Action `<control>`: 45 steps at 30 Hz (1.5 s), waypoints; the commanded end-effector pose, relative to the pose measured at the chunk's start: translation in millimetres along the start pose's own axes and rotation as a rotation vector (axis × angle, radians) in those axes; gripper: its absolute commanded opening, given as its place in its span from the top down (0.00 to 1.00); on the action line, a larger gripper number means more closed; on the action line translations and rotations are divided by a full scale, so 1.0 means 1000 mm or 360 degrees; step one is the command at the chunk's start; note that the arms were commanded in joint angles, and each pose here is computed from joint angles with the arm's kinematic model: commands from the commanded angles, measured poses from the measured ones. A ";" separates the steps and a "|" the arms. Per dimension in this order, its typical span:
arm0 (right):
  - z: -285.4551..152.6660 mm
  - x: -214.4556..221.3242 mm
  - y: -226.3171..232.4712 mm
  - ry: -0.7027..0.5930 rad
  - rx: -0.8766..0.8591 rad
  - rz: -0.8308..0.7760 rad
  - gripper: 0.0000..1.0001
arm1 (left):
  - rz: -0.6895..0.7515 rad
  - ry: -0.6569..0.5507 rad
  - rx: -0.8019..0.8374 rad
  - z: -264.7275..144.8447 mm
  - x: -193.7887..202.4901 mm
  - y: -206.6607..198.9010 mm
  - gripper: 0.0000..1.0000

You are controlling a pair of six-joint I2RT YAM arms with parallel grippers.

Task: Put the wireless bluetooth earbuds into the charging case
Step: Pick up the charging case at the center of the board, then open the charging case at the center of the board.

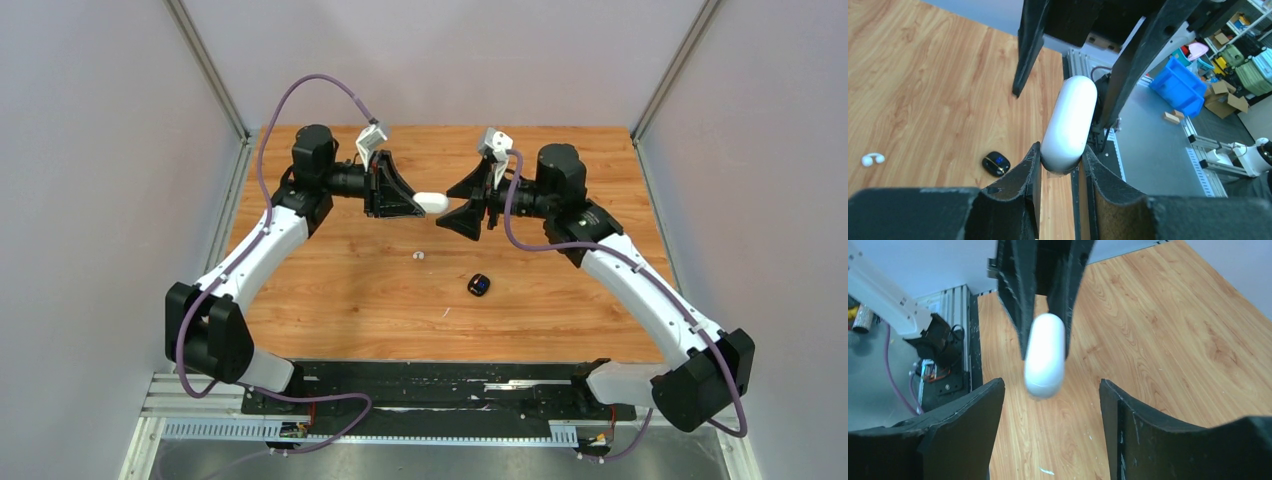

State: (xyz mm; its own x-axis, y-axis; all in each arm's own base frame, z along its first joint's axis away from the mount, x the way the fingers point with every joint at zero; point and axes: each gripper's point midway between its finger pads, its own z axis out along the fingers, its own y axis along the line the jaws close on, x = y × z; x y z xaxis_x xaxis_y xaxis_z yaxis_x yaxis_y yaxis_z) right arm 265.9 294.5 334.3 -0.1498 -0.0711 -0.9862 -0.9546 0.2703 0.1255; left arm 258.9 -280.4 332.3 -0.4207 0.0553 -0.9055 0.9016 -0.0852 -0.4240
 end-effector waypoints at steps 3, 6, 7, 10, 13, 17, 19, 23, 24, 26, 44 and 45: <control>-0.007 -0.022 0.027 0.0060 -0.0245 -0.0144 0.31 | 0.0155 0.0184 -0.0083 -0.011 0.034 -0.004 1.00; -0.002 -0.015 0.026 0.0121 -0.0278 -0.0056 0.32 | 0.0260 0.0235 -0.0126 -0.016 0.042 -0.004 1.00; 0.000 -0.012 0.026 0.0134 -0.0289 -0.0038 0.32 | 0.0253 0.0249 -0.0140 -0.017 0.045 -0.005 1.00; 0.007 0.001 0.023 0.0176 -0.0283 -0.0002 0.33 | 0.0280 0.0264 -0.0146 -0.019 0.047 -0.008 1.00; 0.014 0.009 0.022 0.0206 -0.0290 0.0012 0.33 | 0.0300 0.0281 -0.0151 -0.021 0.049 -0.012 1.00; 0.023 0.018 0.020 0.0242 -0.0282 0.0013 0.35 | 0.0405 0.0350 -0.0160 -0.023 0.055 -0.015 1.00; 0.027 0.021 0.020 0.0253 -0.0293 0.0011 0.35 | 0.0409 0.0367 -0.0154 -0.024 0.057 -0.016 1.00; 0.033 0.026 0.026 0.0272 -0.0328 0.0003 0.35 | 0.0411 0.0371 -0.0149 -0.023 0.056 -0.018 1.00; 0.035 0.028 0.027 0.0278 -0.0336 0.0001 0.35 | 0.0417 0.0369 -0.0148 -0.023 0.055 -0.019 1.00; 0.036 0.031 0.029 0.0286 -0.0348 -0.0008 0.35 | 0.0417 0.0365 -0.0146 -0.022 0.054 -0.019 1.00; 0.039 0.016 -0.033 0.0249 0.0121 0.0031 0.67 | 0.0423 0.0397 -0.0055 -0.017 0.064 -0.031 1.00; 0.039 0.016 -0.032 0.0246 0.0113 0.0034 0.68 | 0.0425 0.0398 -0.0053 -0.017 0.064 -0.031 1.00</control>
State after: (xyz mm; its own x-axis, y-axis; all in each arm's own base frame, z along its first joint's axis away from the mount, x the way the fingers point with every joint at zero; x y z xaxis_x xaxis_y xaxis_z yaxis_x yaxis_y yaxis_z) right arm 261.0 332.0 289.0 -0.2831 -0.2688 -0.9207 -0.9512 0.2013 0.2337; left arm 238.7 -247.5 259.6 -0.1715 0.3405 -0.9245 0.9850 0.0423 -0.1672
